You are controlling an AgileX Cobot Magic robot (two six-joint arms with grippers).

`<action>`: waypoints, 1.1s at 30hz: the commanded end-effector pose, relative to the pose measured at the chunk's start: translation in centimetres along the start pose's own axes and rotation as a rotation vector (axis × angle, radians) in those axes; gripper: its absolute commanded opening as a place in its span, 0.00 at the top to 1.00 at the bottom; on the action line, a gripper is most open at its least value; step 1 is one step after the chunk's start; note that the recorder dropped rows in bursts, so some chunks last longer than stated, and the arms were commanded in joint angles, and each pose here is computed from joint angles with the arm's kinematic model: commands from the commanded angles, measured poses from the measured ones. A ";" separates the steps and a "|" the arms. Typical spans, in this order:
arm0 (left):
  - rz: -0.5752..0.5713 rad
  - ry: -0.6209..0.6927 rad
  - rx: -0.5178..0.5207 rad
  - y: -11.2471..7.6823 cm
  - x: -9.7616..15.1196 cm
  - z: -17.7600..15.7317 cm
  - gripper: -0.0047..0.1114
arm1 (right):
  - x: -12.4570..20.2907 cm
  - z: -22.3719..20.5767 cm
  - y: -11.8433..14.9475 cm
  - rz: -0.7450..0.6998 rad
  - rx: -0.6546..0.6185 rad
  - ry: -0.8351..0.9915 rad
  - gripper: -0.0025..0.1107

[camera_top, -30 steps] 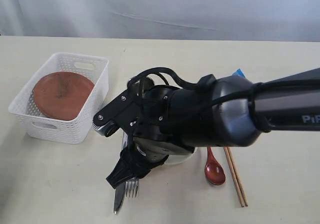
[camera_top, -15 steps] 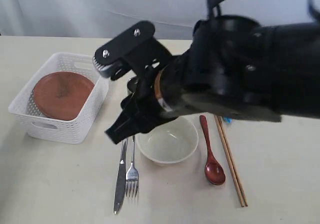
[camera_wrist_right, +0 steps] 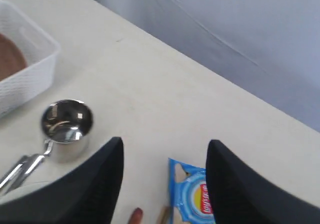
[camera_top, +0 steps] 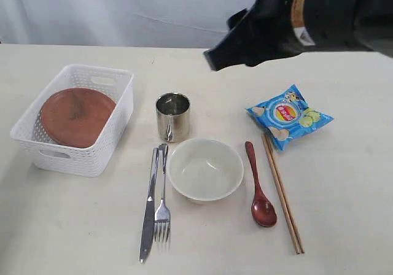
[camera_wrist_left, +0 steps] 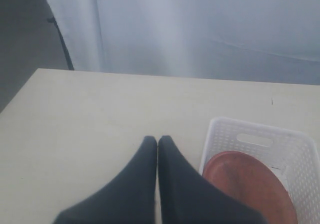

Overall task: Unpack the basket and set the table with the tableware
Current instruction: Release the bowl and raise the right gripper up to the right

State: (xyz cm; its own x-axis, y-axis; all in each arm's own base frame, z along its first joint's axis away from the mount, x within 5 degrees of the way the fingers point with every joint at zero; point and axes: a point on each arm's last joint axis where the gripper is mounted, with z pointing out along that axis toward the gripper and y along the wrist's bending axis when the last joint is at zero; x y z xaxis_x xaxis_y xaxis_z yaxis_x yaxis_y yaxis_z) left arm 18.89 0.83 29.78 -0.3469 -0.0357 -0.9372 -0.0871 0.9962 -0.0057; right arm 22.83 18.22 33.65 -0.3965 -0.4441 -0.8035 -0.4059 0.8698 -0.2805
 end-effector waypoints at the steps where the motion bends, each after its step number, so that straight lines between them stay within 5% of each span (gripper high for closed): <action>1: -0.008 -0.002 0.006 -0.1 0.1 -0.1 0.96 | 1.7 1.6 -3.4 0.033 0.072 0.028 0.55; 16: -0.008 -0.002 0.006 -0.1 0.1 -0.1 0.96 | 6.2 4.6 -10.7 0.129 0.180 0.120 0.55; 24: -0.008 -0.002 0.006 -0.1 0.1 -0.1 0.96 | 8.8 10.7 -8.9 -0.018 0.025 0.228 0.55; 33: -0.008 -0.002 0.006 -0.1 0.1 -0.1 0.96 | 7.9 11.7 -8.1 -0.066 -0.144 0.375 0.55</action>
State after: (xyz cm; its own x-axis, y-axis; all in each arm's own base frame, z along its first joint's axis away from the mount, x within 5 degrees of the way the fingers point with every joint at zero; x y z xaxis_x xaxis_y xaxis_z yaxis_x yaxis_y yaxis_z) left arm 18.89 0.83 29.78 -0.3469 -0.0357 -0.9372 -0.0871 0.9962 -0.0057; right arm 32.86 9.84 23.47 -0.6333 -0.5392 -0.5551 -0.4751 0.8371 -0.2712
